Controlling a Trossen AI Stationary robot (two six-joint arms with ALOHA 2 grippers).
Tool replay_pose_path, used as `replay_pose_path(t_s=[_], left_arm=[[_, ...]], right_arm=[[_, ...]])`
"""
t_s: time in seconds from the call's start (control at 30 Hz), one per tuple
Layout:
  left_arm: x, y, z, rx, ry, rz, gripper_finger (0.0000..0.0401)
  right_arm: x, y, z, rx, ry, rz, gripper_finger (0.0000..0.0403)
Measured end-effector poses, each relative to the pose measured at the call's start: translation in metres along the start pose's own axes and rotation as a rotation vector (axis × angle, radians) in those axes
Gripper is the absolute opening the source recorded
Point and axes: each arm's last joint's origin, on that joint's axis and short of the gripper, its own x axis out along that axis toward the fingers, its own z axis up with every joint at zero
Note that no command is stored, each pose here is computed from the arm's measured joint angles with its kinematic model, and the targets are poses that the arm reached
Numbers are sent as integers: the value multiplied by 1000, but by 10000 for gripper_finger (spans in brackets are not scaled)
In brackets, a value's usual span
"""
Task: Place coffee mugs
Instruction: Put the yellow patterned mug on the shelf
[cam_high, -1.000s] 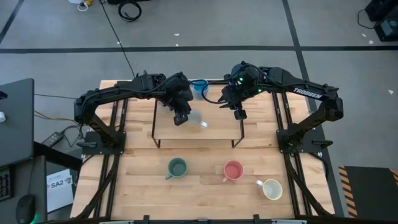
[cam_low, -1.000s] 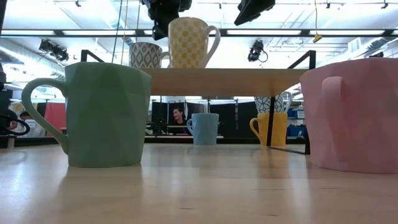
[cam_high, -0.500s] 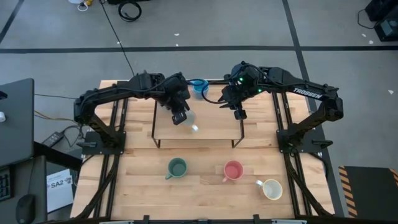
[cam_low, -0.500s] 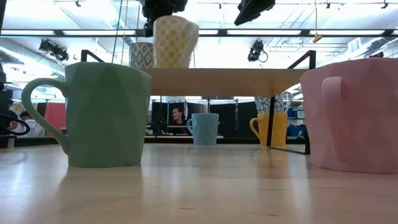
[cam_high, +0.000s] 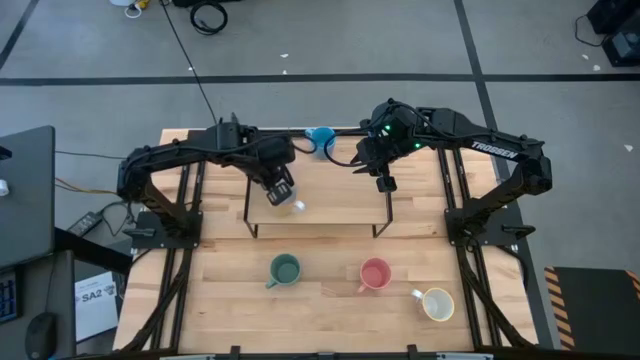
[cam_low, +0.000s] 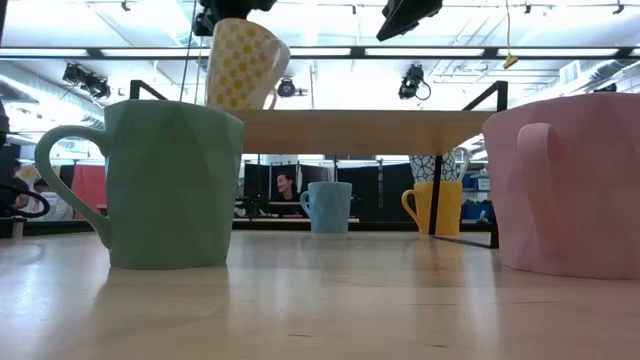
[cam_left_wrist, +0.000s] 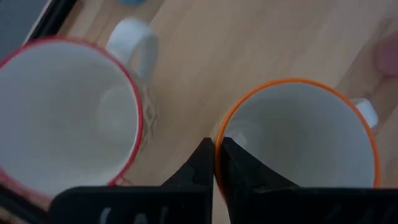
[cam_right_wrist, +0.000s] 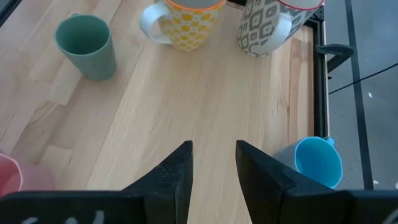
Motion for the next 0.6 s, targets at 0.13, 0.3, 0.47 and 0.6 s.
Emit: replay_pose_path(t_s=[0.13,0.3,0.47,0.6], left_arm=[[-1,-4,-6,-68,14,49,18],[-3,-7,-14,-107,46,98,18],[-4,-6,-17,-142,58,148,23],[-7,-3,-19,-145,54,156,27]], right_arm=[[0,0,0,0,-1,-1,128],[0,0,1,-2,-6,-3,128],[0,0,1,-3,-6,-3,128],[0,0,1,-3,-6,-3,128]])
